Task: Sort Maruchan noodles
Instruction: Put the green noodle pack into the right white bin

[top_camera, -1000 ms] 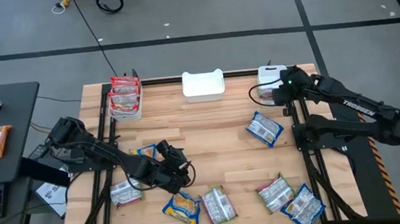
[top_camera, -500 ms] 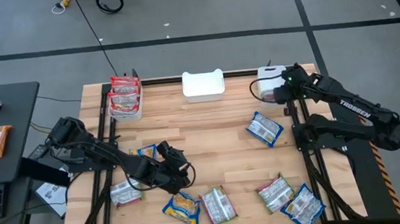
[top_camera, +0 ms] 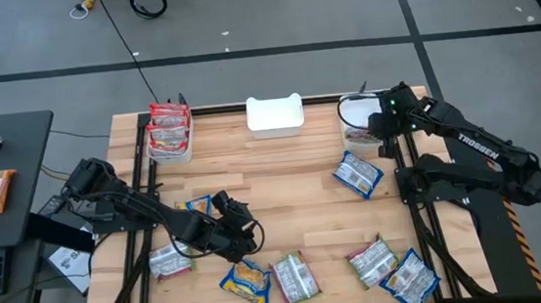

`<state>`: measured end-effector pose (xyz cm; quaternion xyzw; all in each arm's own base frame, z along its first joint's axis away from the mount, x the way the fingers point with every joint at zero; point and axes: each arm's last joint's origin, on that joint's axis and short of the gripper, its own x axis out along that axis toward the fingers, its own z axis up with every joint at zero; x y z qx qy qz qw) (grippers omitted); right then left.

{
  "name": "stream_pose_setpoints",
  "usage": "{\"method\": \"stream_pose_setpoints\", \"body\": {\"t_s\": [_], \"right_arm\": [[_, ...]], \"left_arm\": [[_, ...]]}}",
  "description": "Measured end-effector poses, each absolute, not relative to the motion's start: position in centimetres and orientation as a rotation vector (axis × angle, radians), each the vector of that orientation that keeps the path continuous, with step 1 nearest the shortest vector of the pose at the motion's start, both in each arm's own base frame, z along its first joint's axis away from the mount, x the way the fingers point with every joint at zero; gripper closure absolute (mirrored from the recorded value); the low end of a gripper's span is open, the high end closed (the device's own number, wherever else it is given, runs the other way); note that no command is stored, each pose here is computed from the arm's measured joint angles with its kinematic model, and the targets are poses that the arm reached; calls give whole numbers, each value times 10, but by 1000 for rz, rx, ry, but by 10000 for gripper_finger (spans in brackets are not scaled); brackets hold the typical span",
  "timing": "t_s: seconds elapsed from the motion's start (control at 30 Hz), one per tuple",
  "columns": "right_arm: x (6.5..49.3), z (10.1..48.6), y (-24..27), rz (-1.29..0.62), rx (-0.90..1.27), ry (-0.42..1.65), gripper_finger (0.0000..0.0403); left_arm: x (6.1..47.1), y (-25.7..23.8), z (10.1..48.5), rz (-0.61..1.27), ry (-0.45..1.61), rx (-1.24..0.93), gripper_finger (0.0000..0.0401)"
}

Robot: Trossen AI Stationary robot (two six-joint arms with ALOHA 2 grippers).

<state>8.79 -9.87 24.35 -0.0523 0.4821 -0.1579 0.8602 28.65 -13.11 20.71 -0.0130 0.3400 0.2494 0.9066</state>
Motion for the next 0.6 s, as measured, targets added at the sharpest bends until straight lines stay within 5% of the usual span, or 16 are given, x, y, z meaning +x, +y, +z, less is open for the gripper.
{"method": "stream_pose_setpoints", "body": {"t_s": [0.6], "right_arm": [[100, 218, -121, -461, 252, 1161, 399]], "left_arm": [[284, -136, 207, 485, 717, 3, 127]]}}
